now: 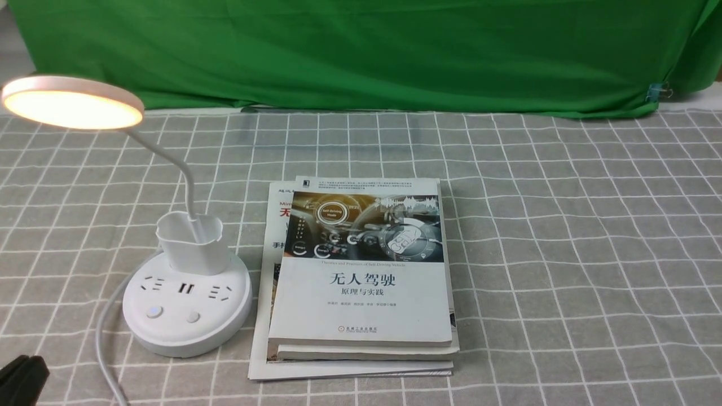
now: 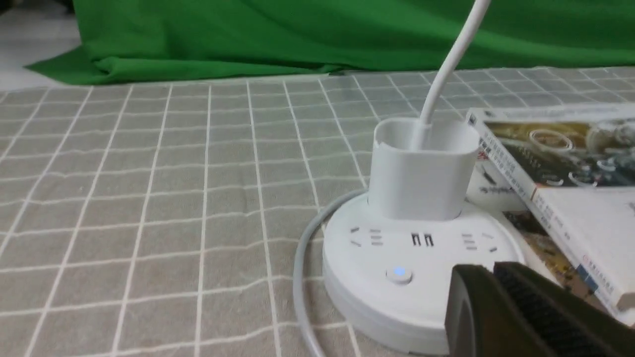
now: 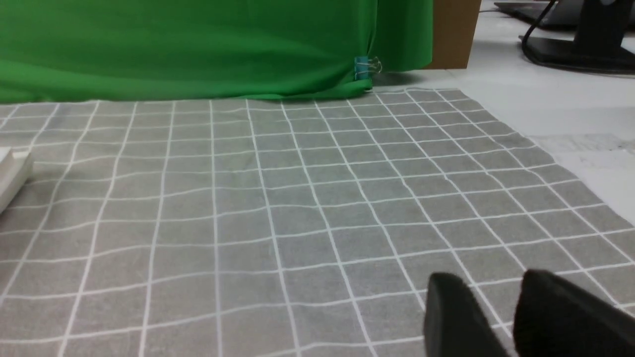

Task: Turn on the desk lamp on the grey coffee tablecloth with your hand.

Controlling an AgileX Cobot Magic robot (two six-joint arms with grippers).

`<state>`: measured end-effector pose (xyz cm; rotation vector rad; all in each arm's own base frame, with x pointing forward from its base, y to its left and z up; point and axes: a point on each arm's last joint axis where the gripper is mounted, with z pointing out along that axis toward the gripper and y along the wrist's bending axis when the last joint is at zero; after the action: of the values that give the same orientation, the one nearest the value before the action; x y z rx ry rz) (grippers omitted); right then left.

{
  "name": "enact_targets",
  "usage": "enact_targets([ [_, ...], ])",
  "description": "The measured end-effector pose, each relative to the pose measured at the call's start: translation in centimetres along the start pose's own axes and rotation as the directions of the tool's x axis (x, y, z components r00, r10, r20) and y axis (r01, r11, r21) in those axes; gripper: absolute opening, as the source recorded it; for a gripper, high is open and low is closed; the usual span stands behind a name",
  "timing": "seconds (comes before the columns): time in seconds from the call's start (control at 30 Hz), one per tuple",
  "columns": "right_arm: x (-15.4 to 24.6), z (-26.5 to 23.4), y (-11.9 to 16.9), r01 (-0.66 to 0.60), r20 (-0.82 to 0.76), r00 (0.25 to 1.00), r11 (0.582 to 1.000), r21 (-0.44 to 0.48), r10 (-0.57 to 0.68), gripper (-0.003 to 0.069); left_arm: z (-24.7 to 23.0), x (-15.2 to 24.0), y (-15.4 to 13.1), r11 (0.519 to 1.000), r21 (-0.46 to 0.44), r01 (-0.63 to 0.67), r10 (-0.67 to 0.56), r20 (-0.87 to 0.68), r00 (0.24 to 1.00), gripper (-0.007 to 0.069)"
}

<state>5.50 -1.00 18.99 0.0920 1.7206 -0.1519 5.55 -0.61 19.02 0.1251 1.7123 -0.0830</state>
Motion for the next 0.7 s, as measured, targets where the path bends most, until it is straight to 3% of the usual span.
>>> enact_targets([
  [0.23,0.0,0.0,0.0,0.0,0.0,1.0,1.0,0.0,0.0,0.0245,-0.02,-0.29,-0.15,0.998,0.019,0.066,-0.067,0.032,0.997,0.0019],
  [0.7,0.0,0.0,0.0,0.0,0.0,1.0,1.0,0.0,0.0,0.0245,-0.02,-0.35,-0.16,0.997,0.021,0.07,-0.071,0.038,0.997,0.0019],
])
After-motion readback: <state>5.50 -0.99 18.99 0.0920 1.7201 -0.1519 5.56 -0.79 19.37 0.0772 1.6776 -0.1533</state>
